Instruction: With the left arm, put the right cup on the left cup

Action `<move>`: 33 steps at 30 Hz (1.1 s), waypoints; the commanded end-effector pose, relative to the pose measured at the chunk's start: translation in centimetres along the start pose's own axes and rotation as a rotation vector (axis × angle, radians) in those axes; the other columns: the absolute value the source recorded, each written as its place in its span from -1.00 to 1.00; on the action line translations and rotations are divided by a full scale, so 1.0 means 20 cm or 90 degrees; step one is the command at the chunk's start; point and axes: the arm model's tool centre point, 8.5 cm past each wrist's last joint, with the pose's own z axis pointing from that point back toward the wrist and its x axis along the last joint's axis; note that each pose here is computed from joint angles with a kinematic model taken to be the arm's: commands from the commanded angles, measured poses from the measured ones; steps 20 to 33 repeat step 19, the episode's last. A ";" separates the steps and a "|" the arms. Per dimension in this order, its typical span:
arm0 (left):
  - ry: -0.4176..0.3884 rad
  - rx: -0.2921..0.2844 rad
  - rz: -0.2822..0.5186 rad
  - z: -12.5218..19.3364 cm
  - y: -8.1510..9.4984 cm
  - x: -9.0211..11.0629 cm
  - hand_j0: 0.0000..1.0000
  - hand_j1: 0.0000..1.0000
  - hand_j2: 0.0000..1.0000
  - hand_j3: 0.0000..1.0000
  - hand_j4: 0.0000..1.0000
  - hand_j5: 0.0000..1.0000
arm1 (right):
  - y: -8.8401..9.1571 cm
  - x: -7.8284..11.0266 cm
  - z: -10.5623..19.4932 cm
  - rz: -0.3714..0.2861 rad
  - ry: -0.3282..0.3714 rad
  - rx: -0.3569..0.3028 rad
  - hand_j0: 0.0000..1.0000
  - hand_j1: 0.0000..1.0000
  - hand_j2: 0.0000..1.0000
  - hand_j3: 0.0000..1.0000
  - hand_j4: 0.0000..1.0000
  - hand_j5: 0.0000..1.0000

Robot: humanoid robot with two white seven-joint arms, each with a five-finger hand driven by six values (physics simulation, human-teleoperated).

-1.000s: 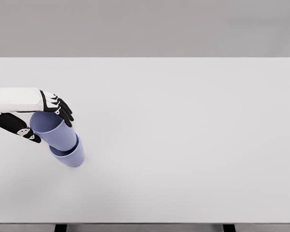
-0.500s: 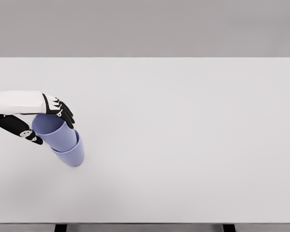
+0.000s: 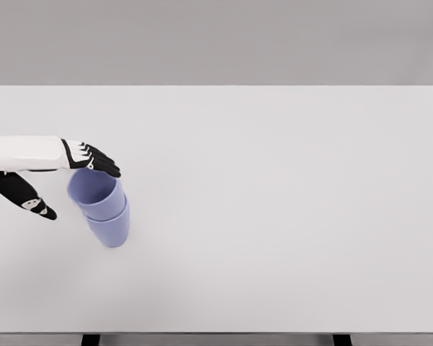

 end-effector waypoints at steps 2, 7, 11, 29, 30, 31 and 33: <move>-0.001 0.006 0.003 0.01 0.01 0.01 1.00 1.00 1.00 1.00 1.00 1.00 | 0.00 0.00 0.00 0.001 0.000 0.000 1.00 1.00 1.00 1.00 1.00 1.00; 0.006 0.024 -0.014 0.05 0.07 0.03 1.00 1.00 1.00 1.00 1.00 1.00 | 0.00 0.00 0.00 0.000 0.000 0.000 1.00 1.00 1.00 1.00 1.00 1.00; -0.010 0.053 -0.016 0.07 0.14 0.06 1.00 1.00 1.00 1.00 1.00 1.00 | 0.00 0.00 0.00 0.000 -0.001 0.000 1.00 1.00 1.00 1.00 1.00 1.00; -0.138 0.081 -0.043 -0.20 0.32 0.18 1.00 1.00 1.00 1.00 1.00 1.00 | 0.00 0.00 0.00 0.000 0.001 0.000 1.00 1.00 1.00 1.00 1.00 1.00; -0.138 0.081 -0.043 -0.20 0.32 0.18 1.00 1.00 1.00 1.00 1.00 1.00 | 0.00 0.00 0.00 0.000 0.001 0.000 1.00 1.00 1.00 1.00 1.00 1.00; -0.138 0.081 -0.043 -0.20 0.32 0.18 1.00 1.00 1.00 1.00 1.00 1.00 | 0.00 0.00 0.00 0.000 0.001 0.000 1.00 1.00 1.00 1.00 1.00 1.00; -0.138 0.081 -0.043 -0.20 0.32 0.18 1.00 1.00 1.00 1.00 1.00 1.00 | 0.00 0.00 0.00 0.000 0.001 0.000 1.00 1.00 1.00 1.00 1.00 1.00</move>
